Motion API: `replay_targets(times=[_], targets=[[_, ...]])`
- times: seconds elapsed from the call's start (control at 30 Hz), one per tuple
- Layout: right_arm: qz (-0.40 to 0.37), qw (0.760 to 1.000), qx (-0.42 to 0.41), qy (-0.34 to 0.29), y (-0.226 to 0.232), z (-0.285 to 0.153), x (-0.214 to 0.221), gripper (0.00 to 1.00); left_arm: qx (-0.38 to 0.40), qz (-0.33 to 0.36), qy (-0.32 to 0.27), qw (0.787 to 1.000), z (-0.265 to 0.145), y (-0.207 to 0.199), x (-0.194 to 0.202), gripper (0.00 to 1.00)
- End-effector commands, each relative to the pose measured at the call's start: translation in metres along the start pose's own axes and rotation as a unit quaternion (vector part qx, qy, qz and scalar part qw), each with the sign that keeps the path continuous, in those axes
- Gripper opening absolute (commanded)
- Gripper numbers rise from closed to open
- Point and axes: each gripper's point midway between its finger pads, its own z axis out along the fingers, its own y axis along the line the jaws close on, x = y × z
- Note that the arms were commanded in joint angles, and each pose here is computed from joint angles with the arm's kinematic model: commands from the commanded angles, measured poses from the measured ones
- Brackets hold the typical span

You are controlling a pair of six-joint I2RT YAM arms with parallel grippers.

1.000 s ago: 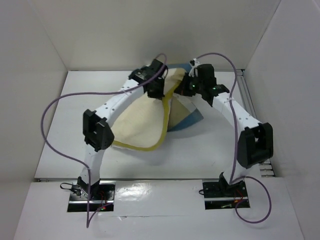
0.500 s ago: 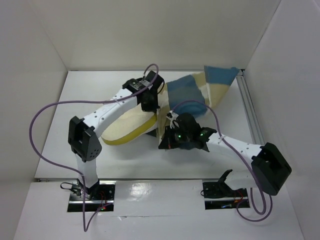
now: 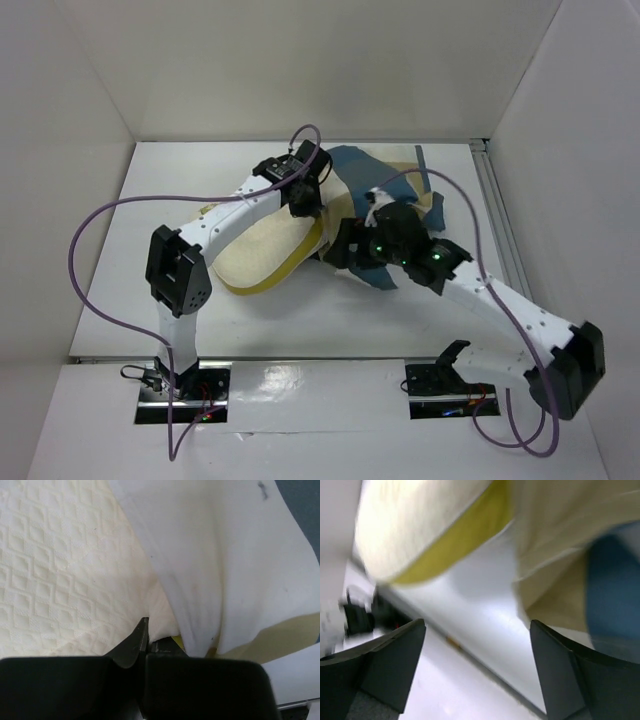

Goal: Put the pillow into the pillowcase

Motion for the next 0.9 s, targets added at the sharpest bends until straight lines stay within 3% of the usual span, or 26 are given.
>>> replay_targets(times=[0.0,0.07,0.17,0.3,0.33,0.53,0.6,0.63,0.67,0.8,0.83,0.87], targets=[[0.095,0.968,0.174,-0.155,-0.061,-0.060,-0.053,0.90,0.025,-0.028,-0.062,0.997,-0.012,-0.015,-0.038,0.00],[0.117,0.957,0.182,-0.193,-0.075,-0.073,-0.062,0.88,0.033,-0.028,-0.062,0.997,-0.013,-0.018,-0.039,0.00],[0.134,0.963,0.165,-0.164,-0.096,-0.057,-0.059,0.90,0.041,-0.025,-0.064,0.997,-0.014,-0.023,-0.042,0.00],[0.104,0.988,0.061,-0.095,-0.071,-0.020,-0.046,0.90,0.050,-0.022,-0.063,0.997,-0.013,-0.032,-0.043,0.00],[0.091,0.990,0.031,-0.103,-0.058,-0.015,-0.054,0.90,0.050,-0.022,-0.063,0.997,-0.013,-0.032,-0.043,0.00],[0.043,0.997,0.004,-0.066,-0.038,0.027,-0.041,0.80,0.050,-0.023,-0.070,0.996,-0.015,-0.033,-0.047,0.00],[0.035,0.998,0.023,-0.055,-0.048,0.043,-0.039,0.65,0.053,-0.029,-0.073,0.996,-0.017,-0.035,-0.050,0.00],[0.030,0.997,0.026,-0.061,-0.049,0.046,-0.044,0.20,0.050,-0.029,-0.076,0.995,-0.017,-0.034,-0.051,0.00],[0.026,0.997,0.026,-0.063,-0.045,0.049,-0.047,0.00,0.050,-0.034,-0.076,0.995,-0.017,-0.034,-0.051,0.00],[-0.037,0.996,-0.060,-0.054,0.025,0.027,-0.065,0.00,0.047,-0.074,-0.107,0.990,-0.035,-0.023,-0.083,0.00],[-0.065,0.989,-0.121,-0.050,0.068,0.008,-0.069,0.00,0.048,-0.079,-0.112,0.989,-0.046,-0.019,-0.089,0.00],[-0.072,0.987,-0.139,-0.033,0.083,-0.001,-0.062,0.00,0.048,-0.081,-0.123,0.988,-0.054,-0.020,-0.096,0.00]])
